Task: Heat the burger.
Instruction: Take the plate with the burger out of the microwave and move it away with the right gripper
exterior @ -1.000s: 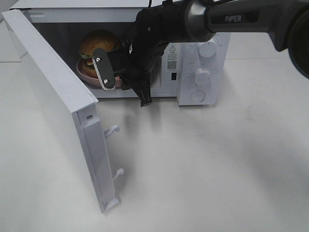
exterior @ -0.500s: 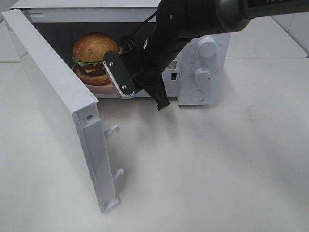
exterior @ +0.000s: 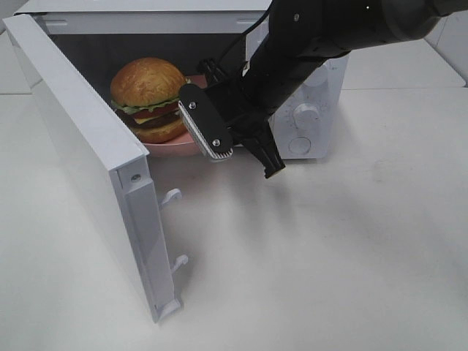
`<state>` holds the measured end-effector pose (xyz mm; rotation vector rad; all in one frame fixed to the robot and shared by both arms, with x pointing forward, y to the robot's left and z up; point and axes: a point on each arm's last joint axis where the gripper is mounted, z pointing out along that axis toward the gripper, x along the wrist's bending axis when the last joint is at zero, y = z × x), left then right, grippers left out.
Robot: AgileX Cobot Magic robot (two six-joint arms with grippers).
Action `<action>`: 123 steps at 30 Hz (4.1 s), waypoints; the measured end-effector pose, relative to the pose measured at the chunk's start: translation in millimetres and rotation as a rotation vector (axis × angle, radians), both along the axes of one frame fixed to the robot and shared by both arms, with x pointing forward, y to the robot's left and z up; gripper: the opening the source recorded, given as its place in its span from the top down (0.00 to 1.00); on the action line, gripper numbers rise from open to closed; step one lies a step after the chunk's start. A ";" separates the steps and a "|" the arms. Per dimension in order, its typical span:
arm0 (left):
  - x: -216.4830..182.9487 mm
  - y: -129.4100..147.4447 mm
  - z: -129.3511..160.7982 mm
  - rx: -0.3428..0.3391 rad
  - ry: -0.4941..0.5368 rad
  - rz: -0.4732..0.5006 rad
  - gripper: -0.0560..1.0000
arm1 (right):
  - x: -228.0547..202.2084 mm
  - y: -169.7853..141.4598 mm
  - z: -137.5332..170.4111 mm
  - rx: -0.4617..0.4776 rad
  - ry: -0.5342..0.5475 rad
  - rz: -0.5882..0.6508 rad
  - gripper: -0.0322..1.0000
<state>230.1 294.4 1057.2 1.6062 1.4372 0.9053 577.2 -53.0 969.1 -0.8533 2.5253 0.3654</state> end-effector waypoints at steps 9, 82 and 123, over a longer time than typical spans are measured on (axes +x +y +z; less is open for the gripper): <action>0.0 0.0 0.0 0.000 0.000 0.000 0.01 | -34.3 -22.8 9.4 -0.017 0.011 0.012 0.88; 0.0 0.0 0.0 0.000 0.000 0.000 0.01 | -222.2 -212.3 50.9 0.119 -0.120 -1.078 0.88; 0.0 0.0 0.0 0.000 0.000 0.000 0.01 | -167.8 -197.6 -21.7 0.153 -0.156 -1.991 0.88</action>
